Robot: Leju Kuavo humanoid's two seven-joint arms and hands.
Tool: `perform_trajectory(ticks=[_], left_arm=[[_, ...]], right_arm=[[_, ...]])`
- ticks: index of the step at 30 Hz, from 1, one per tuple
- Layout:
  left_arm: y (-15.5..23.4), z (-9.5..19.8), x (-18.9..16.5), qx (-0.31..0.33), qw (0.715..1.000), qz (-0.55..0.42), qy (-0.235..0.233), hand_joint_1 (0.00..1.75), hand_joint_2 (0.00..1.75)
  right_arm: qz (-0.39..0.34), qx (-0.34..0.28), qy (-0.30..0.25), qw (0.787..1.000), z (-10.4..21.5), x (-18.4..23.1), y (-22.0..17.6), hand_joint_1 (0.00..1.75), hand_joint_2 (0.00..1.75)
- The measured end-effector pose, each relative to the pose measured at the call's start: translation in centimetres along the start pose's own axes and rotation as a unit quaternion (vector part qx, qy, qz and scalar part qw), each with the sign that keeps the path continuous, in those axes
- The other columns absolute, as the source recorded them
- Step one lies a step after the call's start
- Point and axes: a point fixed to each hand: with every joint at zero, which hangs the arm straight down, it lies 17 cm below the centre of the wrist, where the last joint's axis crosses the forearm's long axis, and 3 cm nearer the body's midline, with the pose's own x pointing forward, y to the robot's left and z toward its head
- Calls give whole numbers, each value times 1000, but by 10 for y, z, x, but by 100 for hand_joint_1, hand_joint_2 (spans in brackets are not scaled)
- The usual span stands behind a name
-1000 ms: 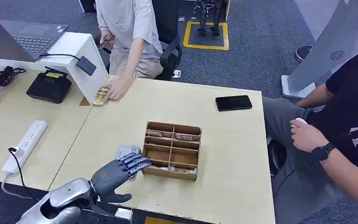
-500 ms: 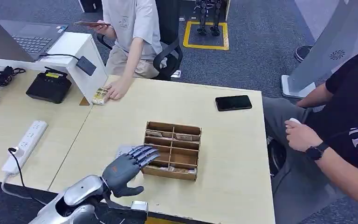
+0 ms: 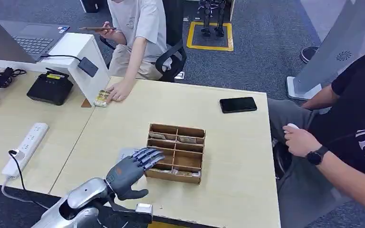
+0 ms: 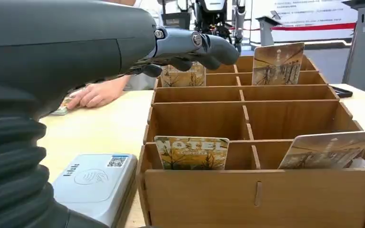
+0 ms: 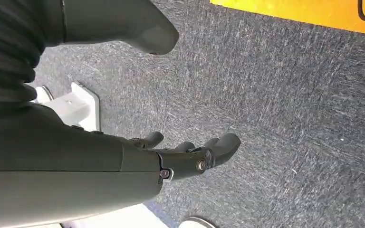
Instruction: Pass the card to the sensor for recognition and then transmit it.
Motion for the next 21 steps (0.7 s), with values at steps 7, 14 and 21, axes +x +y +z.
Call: perform_trajectory(ticks=[7,14,21], left_arm=[[1,-4,0,3,1000,7,6,0,175],[-3,-8,-6,-1,1000,7,21,0,175],[-5,-12,-16,-4,999,-2,39,0,175]], right_arm=[[0,0,0,1000,0,1,0,0,175],[0,0,1,1000,0,1,0,0,175],[6,1,5,1000,0,0,0,0,175]])
